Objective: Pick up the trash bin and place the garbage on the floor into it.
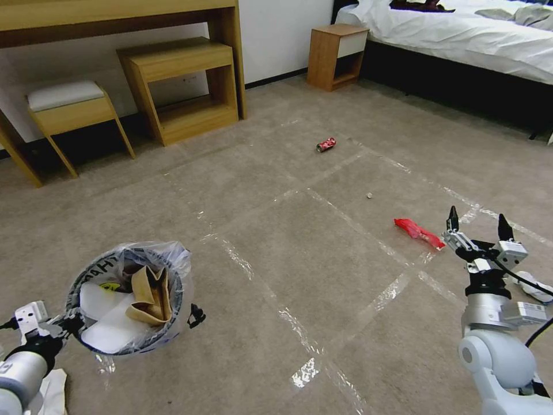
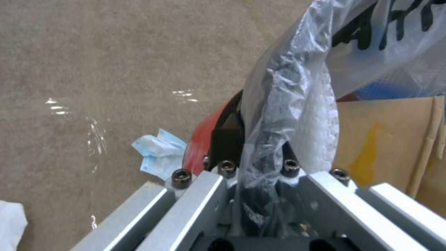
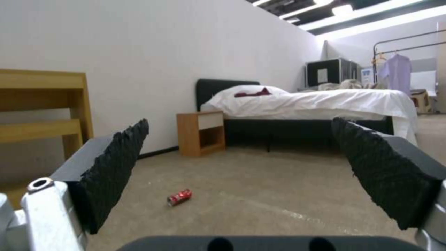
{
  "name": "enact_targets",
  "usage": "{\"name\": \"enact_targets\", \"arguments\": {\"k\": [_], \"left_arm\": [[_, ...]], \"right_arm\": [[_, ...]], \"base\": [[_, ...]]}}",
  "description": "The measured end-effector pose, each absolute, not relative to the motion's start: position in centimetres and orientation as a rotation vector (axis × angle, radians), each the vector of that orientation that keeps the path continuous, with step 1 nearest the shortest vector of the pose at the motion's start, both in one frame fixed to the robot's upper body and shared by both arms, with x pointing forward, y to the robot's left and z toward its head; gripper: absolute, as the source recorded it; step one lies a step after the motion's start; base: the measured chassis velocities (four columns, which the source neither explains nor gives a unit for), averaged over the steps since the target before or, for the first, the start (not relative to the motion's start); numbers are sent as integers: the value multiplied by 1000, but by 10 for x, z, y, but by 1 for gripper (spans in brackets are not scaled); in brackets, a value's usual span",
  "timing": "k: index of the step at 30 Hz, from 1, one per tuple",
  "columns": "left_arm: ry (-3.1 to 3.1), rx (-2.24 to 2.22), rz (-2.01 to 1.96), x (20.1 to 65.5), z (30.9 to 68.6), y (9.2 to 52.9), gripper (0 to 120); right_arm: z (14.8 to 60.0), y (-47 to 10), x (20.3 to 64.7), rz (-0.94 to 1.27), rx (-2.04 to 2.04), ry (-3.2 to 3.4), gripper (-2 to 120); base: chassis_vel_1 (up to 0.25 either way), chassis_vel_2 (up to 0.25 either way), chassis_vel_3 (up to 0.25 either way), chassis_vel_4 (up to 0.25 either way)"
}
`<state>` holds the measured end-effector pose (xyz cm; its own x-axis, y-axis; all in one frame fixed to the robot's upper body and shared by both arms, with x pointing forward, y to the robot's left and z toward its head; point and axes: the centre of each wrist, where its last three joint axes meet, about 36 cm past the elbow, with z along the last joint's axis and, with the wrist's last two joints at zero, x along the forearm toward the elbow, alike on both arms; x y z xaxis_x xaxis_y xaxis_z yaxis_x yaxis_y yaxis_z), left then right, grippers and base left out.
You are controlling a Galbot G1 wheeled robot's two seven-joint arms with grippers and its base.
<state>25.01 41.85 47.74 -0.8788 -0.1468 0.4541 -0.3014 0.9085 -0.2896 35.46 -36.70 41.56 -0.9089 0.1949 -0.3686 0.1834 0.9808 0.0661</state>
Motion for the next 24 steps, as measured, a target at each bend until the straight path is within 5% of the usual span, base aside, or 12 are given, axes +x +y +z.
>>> {"name": "enact_targets", "arguments": {"k": [24], "left_arm": [[-2641, 263, 466, 250, 466, 431, 1]], "right_arm": [[411, -367, 366, 46, 278, 2778, 100]], "base": [[0, 0, 0, 0]]}}
